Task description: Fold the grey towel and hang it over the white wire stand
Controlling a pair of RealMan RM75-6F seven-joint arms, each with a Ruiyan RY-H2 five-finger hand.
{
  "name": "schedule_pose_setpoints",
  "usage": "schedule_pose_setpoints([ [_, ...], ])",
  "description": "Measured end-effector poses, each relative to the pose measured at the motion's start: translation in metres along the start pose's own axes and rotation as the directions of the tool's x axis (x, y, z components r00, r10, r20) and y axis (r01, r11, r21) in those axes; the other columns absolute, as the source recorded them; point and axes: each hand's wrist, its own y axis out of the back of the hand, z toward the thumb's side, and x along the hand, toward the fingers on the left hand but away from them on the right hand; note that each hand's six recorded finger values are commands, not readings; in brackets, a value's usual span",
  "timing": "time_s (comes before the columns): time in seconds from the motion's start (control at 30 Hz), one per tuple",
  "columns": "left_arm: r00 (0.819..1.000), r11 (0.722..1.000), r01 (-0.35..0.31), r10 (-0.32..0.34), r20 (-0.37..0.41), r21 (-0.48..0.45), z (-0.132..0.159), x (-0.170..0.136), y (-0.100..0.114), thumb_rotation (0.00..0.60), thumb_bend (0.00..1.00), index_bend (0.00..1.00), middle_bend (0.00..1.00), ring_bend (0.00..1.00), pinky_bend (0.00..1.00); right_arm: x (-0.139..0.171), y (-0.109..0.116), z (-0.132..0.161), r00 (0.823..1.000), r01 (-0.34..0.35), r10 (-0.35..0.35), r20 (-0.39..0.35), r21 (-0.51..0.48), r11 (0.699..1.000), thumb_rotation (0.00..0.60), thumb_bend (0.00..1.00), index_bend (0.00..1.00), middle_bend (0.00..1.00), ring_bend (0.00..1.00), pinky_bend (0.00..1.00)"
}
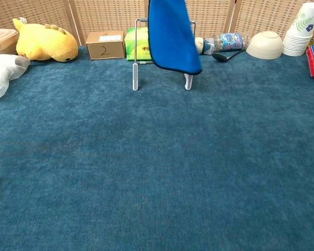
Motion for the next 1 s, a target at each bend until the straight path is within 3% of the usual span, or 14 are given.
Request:
schedule_pose_setpoints([
  [0.53,0.996,0.999,-0.024,0.026,-0.086,0.022,0.001,0.032,0.001,0.6,0.53,0.76,0.29,0.08,0.0,0.005,0.0,-0.007,1.0,0.005,-0.005,0.019,-0.007,1.0,0.6,0.26,0.03,0.03,0.0,0.0],
  [1.0,0.996,1.0,-0.008,0.011,-0.088,0.029,-0.005,0.02,0.009,0.6,0.53,0.76,0.29,0.07,0.0,0.002,-0.003,-0.007,1.0,-0.004,0.004,0.015,-0.013,1.0,0.6,0.26,0.02,0.03,0.0,0.0],
])
